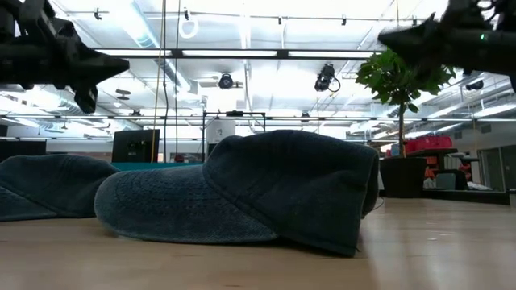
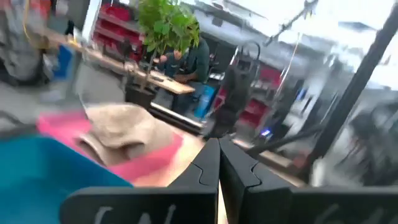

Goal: Pick & Place hat
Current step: Put the right blue cap into the blue bin

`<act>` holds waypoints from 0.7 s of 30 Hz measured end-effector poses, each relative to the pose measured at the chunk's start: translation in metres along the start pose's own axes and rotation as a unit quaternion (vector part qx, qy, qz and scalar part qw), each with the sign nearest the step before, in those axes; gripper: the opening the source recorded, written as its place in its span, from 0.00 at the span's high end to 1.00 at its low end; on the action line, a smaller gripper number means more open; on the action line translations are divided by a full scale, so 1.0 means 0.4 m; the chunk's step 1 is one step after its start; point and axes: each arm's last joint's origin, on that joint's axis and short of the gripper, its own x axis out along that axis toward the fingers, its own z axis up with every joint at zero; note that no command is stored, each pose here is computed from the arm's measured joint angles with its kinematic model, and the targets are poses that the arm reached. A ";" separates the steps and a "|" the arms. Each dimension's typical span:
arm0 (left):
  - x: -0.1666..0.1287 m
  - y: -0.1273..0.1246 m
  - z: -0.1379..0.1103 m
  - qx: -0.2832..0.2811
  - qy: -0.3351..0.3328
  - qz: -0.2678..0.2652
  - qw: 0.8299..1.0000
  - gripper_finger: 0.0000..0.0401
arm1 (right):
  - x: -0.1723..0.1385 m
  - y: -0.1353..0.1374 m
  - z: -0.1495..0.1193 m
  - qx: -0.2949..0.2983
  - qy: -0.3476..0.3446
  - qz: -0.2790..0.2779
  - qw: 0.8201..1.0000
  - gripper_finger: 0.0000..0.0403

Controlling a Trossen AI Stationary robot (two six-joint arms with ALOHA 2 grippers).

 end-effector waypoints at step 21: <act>0.000 0.000 0.004 -0.222 -0.013 0.006 0.975 0.99 | -0.055 -0.035 -0.158 0.048 0.297 -0.113 0.947 0.92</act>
